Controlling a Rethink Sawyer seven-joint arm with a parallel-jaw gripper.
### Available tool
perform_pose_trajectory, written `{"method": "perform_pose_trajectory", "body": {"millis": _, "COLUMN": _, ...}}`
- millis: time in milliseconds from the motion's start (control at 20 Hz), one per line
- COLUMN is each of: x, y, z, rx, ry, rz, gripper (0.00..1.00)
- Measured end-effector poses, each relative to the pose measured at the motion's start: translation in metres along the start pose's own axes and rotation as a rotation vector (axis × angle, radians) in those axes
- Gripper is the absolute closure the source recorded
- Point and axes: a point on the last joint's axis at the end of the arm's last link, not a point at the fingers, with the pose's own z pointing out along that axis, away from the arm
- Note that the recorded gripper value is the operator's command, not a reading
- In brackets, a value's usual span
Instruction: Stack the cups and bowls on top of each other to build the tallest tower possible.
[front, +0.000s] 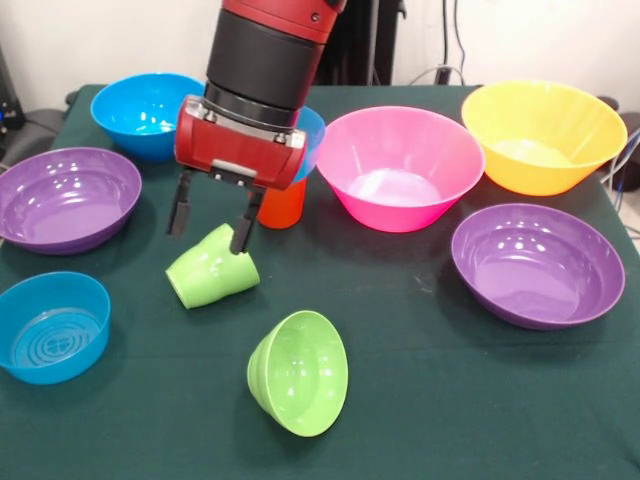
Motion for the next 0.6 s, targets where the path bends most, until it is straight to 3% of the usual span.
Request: {"method": "perform_pose_trajectory", "body": {"millis": 600, "x": 0.023, "y": 0.023, "z": 0.004, "rx": -0.046, "ry": 0.043, "rz": -0.001, "gripper": 0.0}}
